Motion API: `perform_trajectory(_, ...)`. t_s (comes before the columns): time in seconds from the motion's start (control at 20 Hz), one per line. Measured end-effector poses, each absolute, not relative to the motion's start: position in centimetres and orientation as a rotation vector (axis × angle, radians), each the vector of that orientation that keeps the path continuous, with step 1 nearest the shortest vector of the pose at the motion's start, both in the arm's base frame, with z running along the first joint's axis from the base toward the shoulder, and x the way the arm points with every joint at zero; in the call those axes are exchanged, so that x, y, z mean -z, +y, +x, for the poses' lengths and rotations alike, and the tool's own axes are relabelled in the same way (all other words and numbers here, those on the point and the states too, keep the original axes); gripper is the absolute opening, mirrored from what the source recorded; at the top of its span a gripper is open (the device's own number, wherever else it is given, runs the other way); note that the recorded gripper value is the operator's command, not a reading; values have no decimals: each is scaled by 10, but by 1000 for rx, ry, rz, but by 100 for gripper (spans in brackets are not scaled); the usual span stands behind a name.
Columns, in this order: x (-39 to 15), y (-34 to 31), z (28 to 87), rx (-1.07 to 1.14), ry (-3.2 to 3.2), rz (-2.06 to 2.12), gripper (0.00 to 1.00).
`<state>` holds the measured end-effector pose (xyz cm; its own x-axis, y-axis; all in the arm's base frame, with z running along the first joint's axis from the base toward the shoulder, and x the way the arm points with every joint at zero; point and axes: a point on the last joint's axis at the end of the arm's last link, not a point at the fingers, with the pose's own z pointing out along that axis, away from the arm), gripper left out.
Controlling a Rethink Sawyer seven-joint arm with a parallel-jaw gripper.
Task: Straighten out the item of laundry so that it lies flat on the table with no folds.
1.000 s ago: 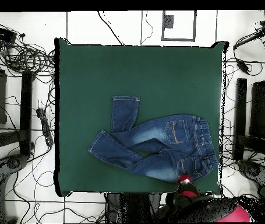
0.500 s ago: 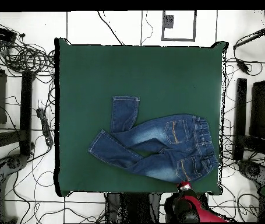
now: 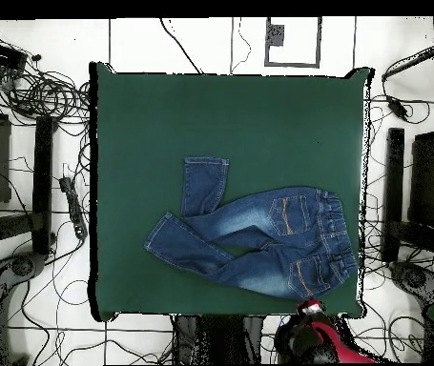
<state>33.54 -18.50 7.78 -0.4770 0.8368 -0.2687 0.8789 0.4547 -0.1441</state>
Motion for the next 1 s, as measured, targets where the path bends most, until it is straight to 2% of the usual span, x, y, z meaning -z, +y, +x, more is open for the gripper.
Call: perform_trajectory(1.0,-76,-186,398,229,2509,1407,100)
